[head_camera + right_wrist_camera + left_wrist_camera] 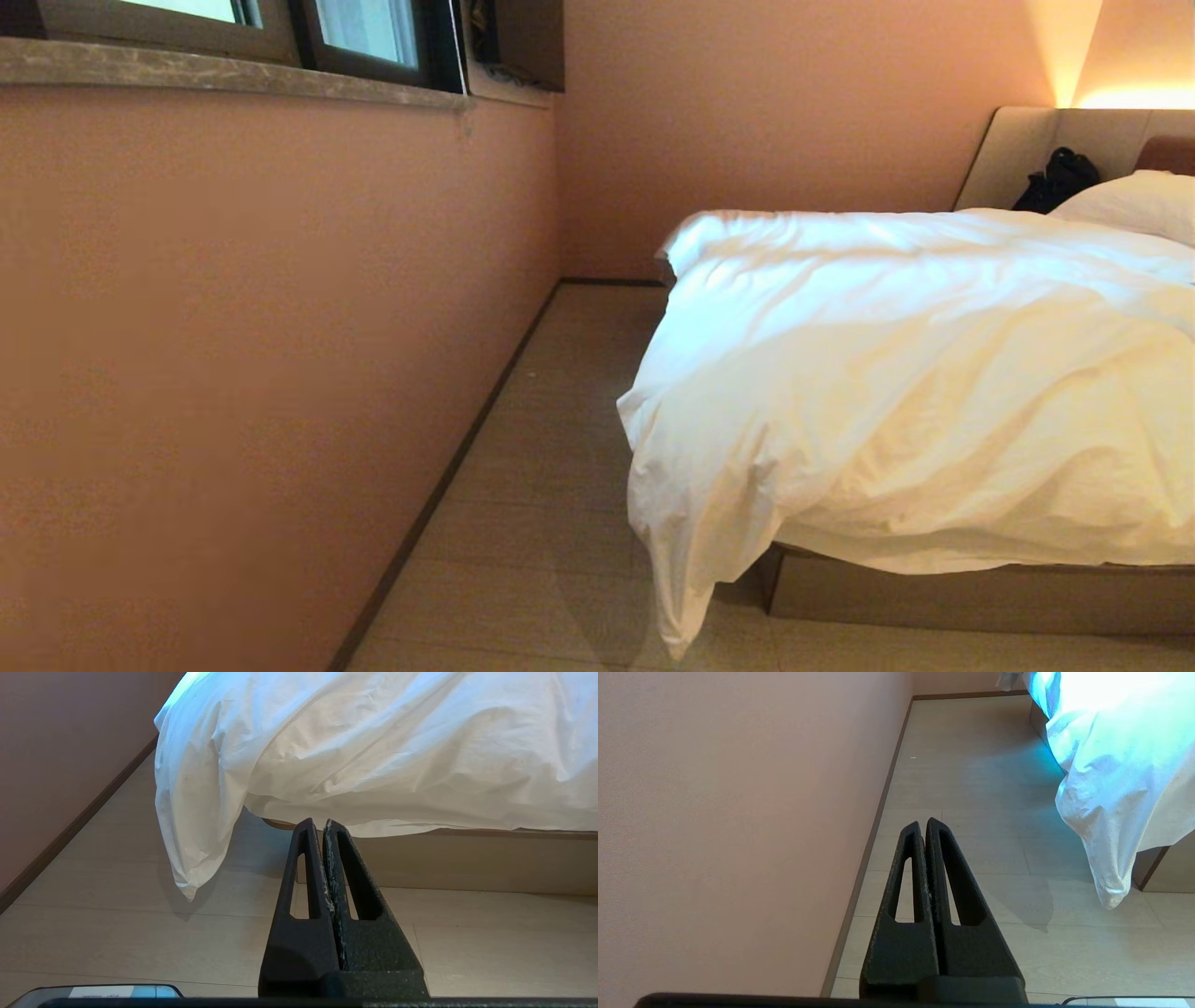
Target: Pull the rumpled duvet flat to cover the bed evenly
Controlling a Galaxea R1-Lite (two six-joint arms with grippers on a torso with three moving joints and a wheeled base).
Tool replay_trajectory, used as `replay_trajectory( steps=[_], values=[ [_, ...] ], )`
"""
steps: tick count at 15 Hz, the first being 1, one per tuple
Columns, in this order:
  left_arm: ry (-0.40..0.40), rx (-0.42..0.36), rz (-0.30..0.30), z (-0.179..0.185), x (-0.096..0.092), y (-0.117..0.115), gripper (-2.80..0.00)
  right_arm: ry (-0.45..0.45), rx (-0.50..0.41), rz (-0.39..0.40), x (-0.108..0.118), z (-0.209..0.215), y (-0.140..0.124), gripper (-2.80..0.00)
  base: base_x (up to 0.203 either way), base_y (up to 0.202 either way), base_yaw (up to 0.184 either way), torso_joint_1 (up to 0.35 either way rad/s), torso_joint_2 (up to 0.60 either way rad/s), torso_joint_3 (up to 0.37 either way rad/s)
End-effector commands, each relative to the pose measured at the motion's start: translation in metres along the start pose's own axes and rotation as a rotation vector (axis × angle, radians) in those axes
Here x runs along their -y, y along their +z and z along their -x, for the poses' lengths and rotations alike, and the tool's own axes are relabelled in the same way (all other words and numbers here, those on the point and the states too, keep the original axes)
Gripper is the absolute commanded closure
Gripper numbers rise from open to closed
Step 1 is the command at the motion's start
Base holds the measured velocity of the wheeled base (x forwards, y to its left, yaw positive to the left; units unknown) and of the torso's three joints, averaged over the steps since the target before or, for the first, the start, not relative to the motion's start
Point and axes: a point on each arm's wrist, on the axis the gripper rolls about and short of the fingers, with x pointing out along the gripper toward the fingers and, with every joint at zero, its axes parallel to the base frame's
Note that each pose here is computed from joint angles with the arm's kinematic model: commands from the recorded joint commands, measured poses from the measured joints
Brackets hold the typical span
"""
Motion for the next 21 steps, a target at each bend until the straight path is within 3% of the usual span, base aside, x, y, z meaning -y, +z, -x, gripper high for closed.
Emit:
replay_trajectory(
  steps=[1,21],
  values=[
    [0.000,0.000,-0.001,0.0000,0.0000,-0.0001,0.00,0.000,-0.001,0.000,0.0000,0.0000,-0.0002,0.00,0.000,0.000,0.000,0.000,0.00,0.000],
    [0.000,-0.001,-0.002,-0.0001,0.0000,-0.0001,0.00,0.000,0.001,0.000,0.0000,0.0000,0.0000,0.00,0.000,0.000,0.000,0.000,0.00,0.000]
  ],
)
